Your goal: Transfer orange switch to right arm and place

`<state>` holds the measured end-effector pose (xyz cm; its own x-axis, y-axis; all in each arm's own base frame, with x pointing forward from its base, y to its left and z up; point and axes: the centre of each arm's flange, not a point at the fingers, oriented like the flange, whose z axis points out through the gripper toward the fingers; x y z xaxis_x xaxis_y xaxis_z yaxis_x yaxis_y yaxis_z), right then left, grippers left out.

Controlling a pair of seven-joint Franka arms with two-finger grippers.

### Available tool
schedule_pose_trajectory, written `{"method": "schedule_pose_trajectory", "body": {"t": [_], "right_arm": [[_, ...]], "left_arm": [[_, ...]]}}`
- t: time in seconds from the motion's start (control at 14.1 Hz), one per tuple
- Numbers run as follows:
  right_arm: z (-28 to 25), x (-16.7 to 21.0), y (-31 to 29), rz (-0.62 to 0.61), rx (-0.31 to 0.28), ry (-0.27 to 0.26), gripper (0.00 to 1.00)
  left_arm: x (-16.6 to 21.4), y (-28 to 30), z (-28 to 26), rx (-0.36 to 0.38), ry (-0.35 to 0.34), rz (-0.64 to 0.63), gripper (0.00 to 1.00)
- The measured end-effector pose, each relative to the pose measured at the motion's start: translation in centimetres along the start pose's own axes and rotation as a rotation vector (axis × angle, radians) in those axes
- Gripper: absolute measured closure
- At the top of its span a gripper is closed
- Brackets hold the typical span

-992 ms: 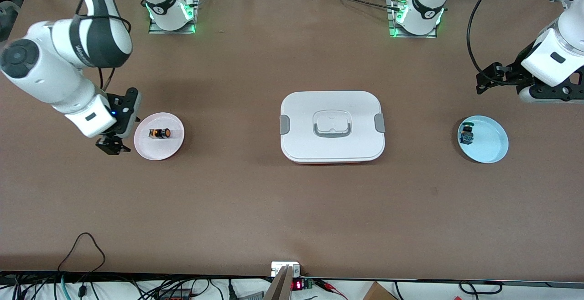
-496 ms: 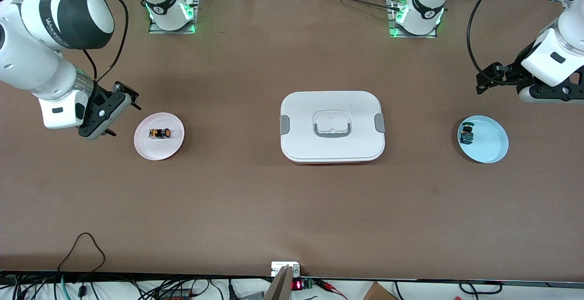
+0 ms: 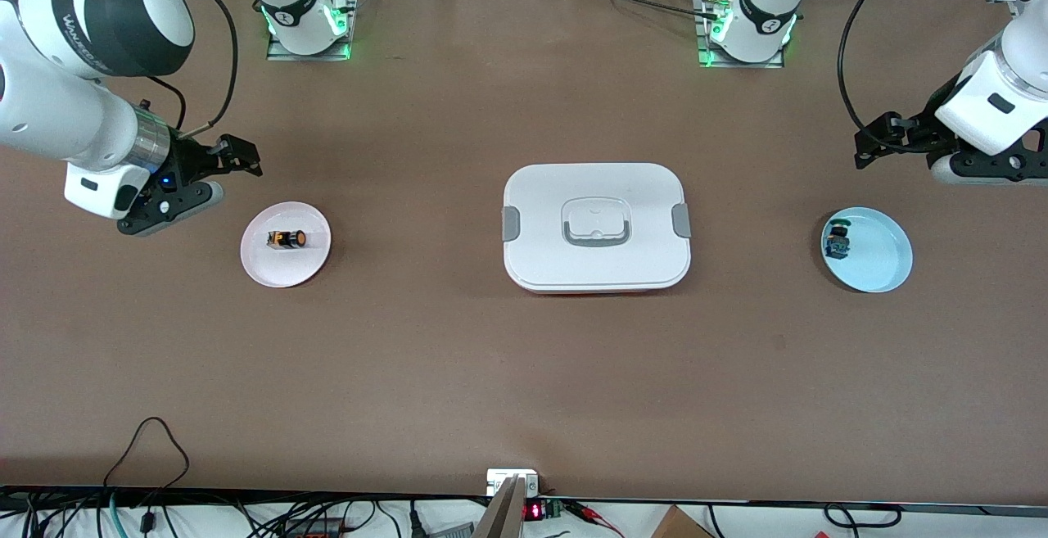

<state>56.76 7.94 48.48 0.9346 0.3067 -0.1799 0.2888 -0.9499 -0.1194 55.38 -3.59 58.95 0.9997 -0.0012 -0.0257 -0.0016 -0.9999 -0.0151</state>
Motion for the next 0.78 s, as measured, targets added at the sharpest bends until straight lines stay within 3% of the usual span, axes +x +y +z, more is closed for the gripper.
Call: {"method": "schedule_pose_trajectory", "body": {"t": [0.21, 0.5, 0.78], "right_arm": [[-1.1, -0.1, 0.4, 0.083, -0.003, 0.009, 0.00], [-2.5, -1.3, 5.5, 0.182, 0.002, 0.038, 0.00], [-6.6, -2.1, 8.8, 0.276, -0.009, 0.104, 0.00]], "left_arm": [[0.0, 0.0, 0.0, 0.000, 0.000, 0.000, 0.00], [0.0, 0.0, 0.0, 0.000, 0.000, 0.000, 0.00], [0.0, 0.0, 0.0, 0.000, 0.000, 0.000, 0.00]]}}
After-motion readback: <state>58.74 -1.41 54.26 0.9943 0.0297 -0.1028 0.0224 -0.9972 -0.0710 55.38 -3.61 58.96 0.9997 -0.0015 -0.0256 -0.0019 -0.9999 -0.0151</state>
